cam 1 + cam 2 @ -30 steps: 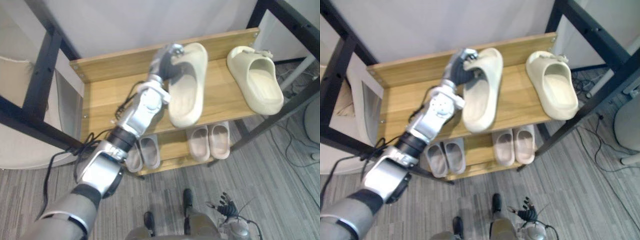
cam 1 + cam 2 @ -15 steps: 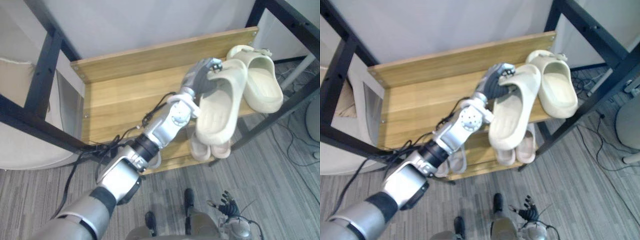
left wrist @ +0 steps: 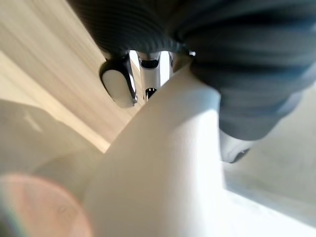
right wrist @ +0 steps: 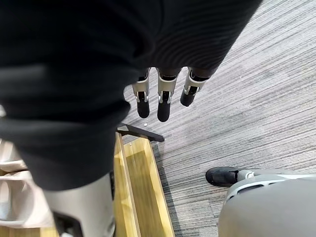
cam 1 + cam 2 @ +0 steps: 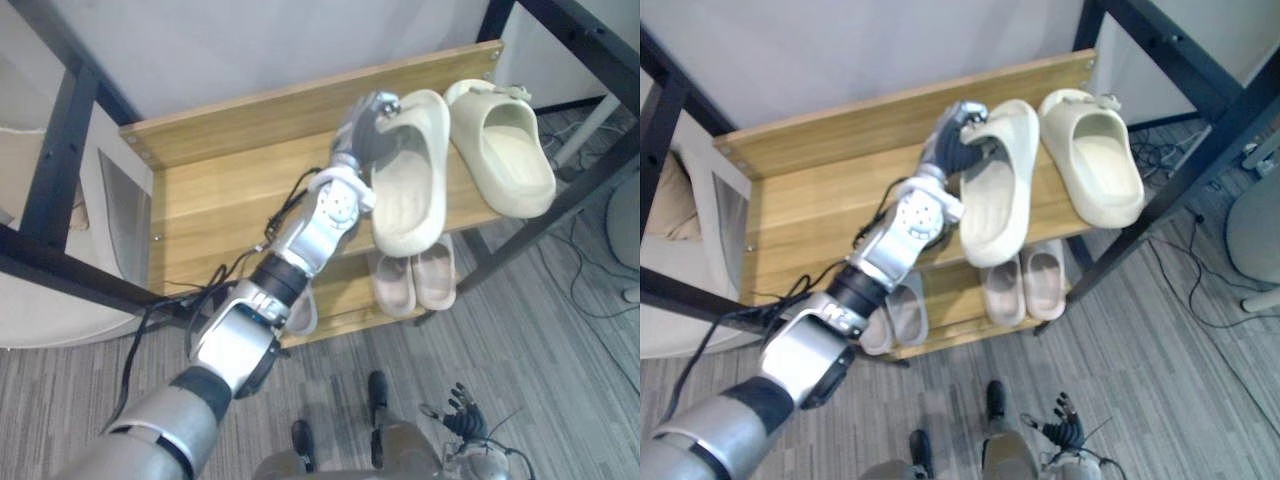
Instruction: Organize the slippers on the shoe rack
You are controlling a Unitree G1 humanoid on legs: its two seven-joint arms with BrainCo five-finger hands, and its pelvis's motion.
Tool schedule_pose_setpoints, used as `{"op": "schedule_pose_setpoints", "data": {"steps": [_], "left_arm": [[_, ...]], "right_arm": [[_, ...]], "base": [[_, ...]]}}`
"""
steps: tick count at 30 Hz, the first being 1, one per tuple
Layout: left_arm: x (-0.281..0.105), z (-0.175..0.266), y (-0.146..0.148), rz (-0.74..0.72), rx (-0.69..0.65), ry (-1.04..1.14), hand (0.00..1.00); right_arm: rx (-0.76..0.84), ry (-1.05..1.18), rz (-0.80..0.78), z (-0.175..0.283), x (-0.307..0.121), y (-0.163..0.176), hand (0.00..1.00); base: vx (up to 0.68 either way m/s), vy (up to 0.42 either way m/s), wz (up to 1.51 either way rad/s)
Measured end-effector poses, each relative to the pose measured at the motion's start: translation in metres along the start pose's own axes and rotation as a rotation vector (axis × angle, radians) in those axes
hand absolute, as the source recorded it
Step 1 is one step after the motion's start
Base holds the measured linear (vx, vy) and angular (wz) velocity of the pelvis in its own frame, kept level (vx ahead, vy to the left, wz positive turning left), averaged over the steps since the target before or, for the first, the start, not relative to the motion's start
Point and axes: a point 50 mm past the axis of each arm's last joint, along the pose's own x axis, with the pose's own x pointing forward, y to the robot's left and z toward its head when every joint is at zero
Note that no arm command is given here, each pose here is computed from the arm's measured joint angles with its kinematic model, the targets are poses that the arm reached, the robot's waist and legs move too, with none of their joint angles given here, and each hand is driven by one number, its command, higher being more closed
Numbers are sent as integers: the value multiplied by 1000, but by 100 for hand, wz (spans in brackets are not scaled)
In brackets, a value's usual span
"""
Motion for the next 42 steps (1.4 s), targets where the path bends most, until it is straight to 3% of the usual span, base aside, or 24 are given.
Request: {"op": "schedule_pose_setpoints", "data": {"steps": [1, 2, 10, 19, 34, 42], "left_arm": [[0, -2, 3, 6, 8, 2, 100], [1, -4, 7, 19, 17, 5, 0], [4, -3, 20, 73, 11, -1, 0], [2, 6, 4, 36, -46, -11, 0], [-18, 21, 0, 73, -368, -47, 0], [-60, -8, 5, 97, -627, 4, 0]], "right_arm": [[0, -1, 1, 0, 0, 0, 0], [-1, -4, 2, 1, 0, 1, 0], [-4, -15, 10, 3, 0, 2, 0], [-12, -22, 18, 3, 0, 6, 0], [-11, -5, 15, 1, 1, 7, 0], [-24, 47, 18, -9, 3, 5, 0]], "base": [[31, 14, 1], [0, 0, 0], [18, 0, 3], [-9, 11, 11], [17, 8, 7], [-15, -3, 17]]}}
